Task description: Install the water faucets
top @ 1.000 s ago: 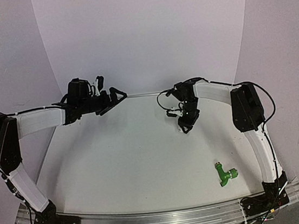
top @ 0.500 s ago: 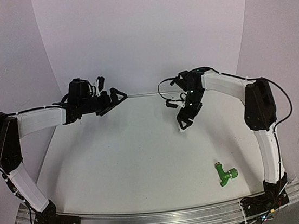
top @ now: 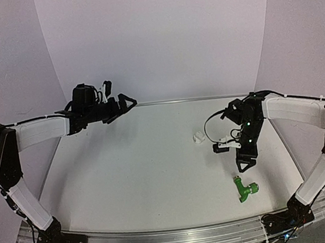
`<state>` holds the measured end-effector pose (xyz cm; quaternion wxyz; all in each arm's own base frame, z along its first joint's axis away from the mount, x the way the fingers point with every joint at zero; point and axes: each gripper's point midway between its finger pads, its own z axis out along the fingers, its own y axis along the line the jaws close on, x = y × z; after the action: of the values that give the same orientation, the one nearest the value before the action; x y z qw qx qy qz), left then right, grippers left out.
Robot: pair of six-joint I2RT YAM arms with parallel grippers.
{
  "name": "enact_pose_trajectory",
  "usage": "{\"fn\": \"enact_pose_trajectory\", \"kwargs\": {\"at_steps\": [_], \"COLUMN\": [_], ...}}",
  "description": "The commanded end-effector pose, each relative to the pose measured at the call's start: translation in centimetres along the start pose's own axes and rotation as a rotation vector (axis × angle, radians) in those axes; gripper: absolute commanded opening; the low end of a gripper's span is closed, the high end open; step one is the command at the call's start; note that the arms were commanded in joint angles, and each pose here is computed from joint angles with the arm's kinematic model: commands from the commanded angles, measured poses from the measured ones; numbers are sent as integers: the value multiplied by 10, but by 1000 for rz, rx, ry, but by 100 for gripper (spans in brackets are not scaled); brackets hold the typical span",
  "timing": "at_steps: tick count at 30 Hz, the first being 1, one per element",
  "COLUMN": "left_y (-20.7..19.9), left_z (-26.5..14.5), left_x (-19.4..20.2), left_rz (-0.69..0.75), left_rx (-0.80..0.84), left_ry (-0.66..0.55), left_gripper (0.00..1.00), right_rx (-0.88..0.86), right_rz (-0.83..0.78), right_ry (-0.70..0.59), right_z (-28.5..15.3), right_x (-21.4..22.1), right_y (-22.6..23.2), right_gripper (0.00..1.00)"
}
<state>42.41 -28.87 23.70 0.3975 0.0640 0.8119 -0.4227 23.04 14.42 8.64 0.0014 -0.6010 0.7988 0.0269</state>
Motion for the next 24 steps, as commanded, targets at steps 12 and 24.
{"fn": "enact_pose_trajectory", "kwargs": {"at_steps": [12, 24], "left_y": [-15, -15], "left_z": [-8, -10], "left_x": [-18, -20], "left_rz": [47, 40], "left_rx": [29, 23], "left_ry": [-59, -74], "left_gripper": [100, 100], "right_rx": [-30, -150], "right_rz": [-185, -181], "right_ry": [100, 115], "right_z": [34, 52], "right_x": [46, 47], "right_y": [29, 45], "right_gripper": [73, 70]}}
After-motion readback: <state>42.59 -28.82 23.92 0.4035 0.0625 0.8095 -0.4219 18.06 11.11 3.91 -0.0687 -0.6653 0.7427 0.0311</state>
